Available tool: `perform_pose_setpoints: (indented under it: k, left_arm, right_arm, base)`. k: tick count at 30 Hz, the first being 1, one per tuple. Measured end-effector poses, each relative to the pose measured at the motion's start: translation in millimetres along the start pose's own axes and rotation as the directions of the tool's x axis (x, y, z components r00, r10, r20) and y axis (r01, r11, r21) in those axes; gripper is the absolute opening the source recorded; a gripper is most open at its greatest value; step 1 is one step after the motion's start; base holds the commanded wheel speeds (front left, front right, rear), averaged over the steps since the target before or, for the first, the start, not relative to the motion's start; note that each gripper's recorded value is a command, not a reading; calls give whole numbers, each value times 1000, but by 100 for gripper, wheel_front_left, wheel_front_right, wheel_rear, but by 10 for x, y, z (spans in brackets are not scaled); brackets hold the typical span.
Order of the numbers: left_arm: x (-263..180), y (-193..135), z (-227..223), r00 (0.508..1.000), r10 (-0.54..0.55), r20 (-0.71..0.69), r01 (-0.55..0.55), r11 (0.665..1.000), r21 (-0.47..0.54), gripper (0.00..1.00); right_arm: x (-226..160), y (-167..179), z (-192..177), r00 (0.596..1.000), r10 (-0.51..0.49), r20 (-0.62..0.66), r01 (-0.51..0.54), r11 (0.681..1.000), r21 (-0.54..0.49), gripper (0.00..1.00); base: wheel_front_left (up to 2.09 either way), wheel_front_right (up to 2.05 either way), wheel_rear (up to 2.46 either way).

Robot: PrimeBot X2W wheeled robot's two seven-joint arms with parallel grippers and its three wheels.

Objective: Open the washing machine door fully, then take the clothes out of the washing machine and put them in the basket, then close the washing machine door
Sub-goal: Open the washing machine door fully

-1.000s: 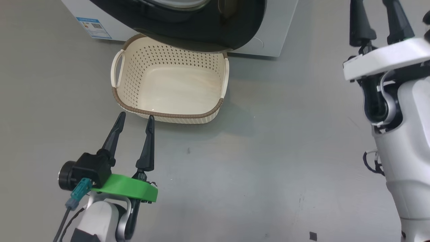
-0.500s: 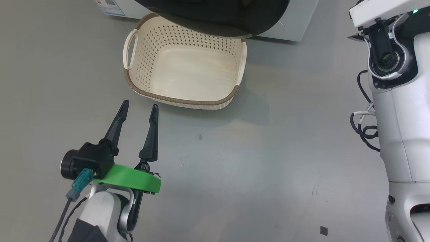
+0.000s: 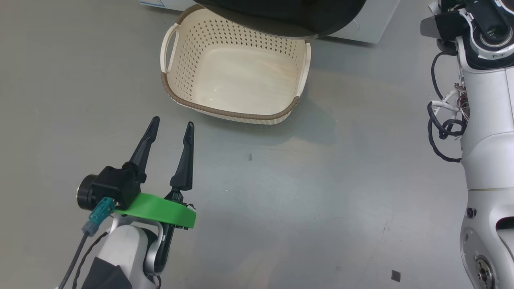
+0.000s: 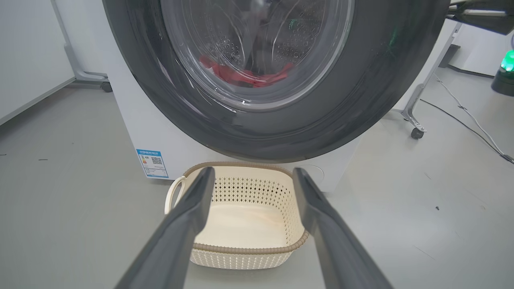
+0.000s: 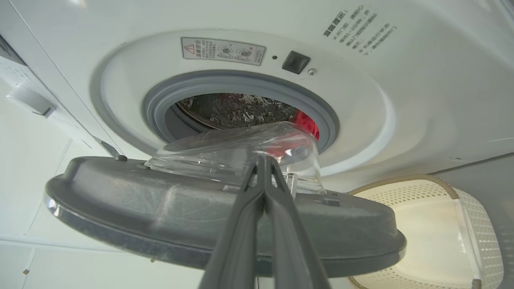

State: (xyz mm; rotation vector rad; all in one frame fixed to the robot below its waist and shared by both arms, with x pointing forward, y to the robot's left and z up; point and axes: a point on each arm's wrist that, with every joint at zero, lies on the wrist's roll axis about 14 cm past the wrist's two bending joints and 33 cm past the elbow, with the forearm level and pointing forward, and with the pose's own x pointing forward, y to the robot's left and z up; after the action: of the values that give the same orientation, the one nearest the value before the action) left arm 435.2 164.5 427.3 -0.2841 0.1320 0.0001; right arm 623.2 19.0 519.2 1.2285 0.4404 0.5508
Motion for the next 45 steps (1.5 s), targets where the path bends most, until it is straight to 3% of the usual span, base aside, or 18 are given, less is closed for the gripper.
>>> perform_pose_setpoints:
  k: [11, 22, 31, 45]
  left_arm:
    - [-30, 7, -25, 1000, 2, -11, -2, 1000, 4, 100]
    - [-46, 15, -17, 1000, 5, -10, -5, 1000, 7, 100]
    - [-51, 16, 4, 1000, 4, -6, -4, 1000, 10, 100]
    - [-113, 8, 191, 999, 4, 39, -5, 1000, 13, 100]
  right_arm:
    - [106, 98, -130, 991, 18, -130, 3, 987, 163, 0]
    - [130, 47, -319, 970, 1, -243, 58, 970, 237, 0]
    - [131, 92, -459, 948, 47, -314, 68, 936, 345, 0]
    - [-16, 163, -957, 867, 36, -497, 141, 939, 314, 0]
  base:
    - [0, 0, 0]
    - [0, 0, 0]
    - [0, 0, 0]
    - [0, 0, 0]
